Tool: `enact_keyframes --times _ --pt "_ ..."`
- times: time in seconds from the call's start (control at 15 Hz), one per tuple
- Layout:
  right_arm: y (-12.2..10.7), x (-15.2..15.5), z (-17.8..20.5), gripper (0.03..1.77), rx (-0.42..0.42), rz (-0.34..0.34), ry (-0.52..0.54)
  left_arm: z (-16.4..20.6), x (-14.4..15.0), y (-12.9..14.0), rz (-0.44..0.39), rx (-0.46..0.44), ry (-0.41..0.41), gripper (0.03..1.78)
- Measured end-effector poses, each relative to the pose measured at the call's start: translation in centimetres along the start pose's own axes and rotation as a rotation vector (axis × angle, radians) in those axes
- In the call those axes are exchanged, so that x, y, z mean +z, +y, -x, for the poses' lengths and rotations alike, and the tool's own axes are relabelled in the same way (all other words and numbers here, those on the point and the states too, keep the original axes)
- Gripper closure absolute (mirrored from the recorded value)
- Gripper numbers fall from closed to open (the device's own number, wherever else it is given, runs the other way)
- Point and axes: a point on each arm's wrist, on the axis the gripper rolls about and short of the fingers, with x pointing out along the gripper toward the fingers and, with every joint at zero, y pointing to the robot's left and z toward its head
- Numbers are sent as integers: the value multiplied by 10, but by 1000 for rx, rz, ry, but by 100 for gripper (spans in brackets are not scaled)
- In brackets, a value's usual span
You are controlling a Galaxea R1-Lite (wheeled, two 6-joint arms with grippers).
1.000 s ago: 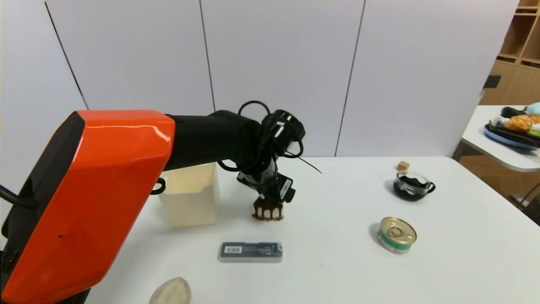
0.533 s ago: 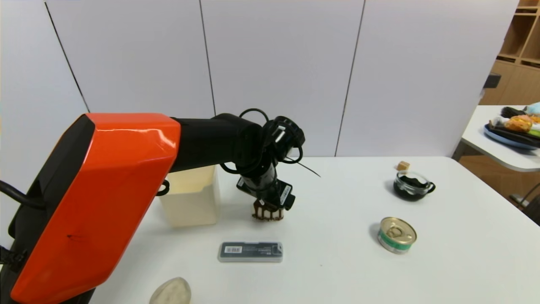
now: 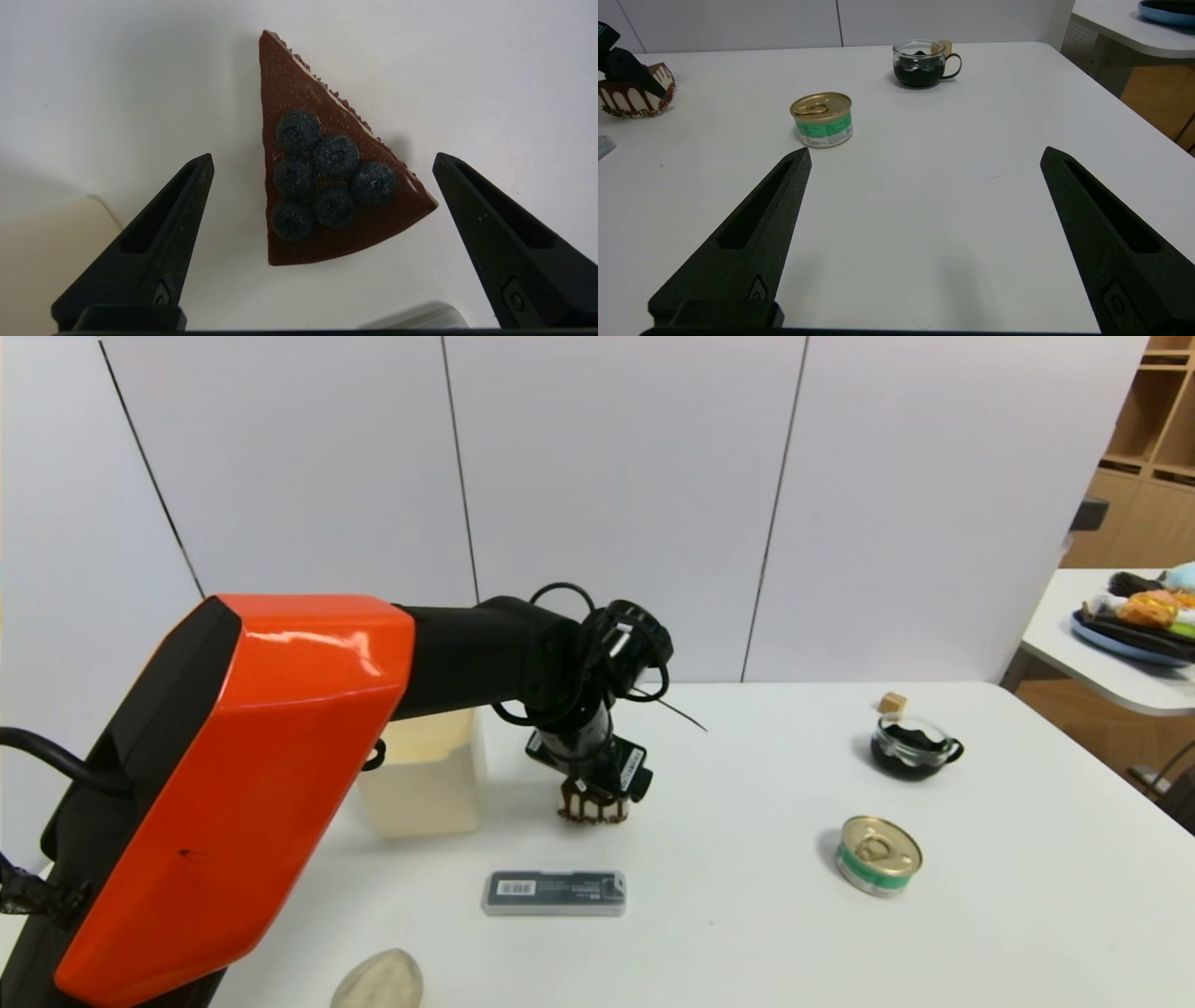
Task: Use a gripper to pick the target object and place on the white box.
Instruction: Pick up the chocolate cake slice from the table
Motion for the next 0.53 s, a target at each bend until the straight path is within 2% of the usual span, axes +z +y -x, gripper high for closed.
enact_keyframes --times 0.33,0.4,0.53 --pt "0 0 0 10 0 0 0 -9 1 -1 6 0 -17 12" --pt "0 0 0 10 0 -1 0 -11 1 0 6 0 -13 23" --pt "0 0 0 10 0 0 0 -12 1 2 9 4 -5 56"
